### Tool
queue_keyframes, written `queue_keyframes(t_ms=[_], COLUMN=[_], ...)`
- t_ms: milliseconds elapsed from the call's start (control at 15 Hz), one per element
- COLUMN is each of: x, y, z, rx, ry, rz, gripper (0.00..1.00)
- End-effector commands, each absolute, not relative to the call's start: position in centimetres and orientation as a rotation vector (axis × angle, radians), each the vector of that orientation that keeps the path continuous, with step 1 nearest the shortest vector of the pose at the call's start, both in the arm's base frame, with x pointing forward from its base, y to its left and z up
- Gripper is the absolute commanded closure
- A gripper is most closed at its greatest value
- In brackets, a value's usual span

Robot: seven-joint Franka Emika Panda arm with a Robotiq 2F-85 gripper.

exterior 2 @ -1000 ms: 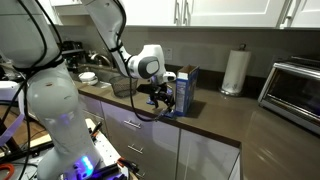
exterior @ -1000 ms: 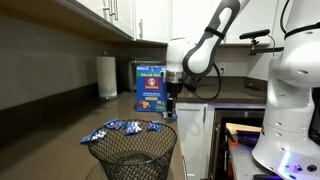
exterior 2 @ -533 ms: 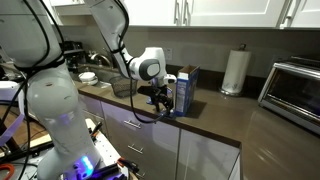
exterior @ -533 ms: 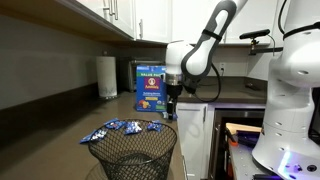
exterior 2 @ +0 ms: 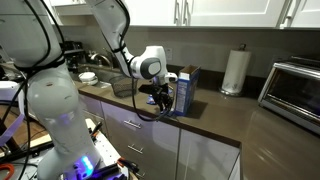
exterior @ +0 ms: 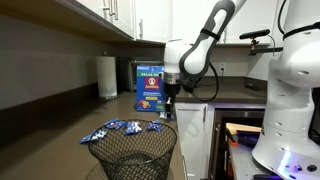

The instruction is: Put a blue sachet inside the box

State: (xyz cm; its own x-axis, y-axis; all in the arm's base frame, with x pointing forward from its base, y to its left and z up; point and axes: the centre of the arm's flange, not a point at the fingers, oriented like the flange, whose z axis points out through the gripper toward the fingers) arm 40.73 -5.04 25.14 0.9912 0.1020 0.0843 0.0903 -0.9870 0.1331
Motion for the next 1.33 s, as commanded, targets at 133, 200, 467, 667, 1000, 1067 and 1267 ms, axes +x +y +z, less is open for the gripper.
queue_keyframes(t_ms=[133, 200, 467, 667, 1000, 1067, 1267], x=[40.4, 40.5, 40.8, 41.2, 41.8, 42.0, 42.5], y=[-3.2, -3.0, -2.4, -2.3, -2.4, -2.4, -2.5], z=[26.3, 26.5, 27.2, 27.5, 27.1, 27.1, 26.8], rx=[2.973, 2.969, 2.962, 2.958, 2.949, 2.948, 2.949], ry=[0.211, 0.226, 0.258, 0.264, 0.261, 0.268, 0.278], rz=[0.168, 0.171, 0.192, 0.198, 0.199, 0.196, 0.191], gripper=[0.82, 0.9, 0.98, 0.71, 0.43, 0.36, 0.17])
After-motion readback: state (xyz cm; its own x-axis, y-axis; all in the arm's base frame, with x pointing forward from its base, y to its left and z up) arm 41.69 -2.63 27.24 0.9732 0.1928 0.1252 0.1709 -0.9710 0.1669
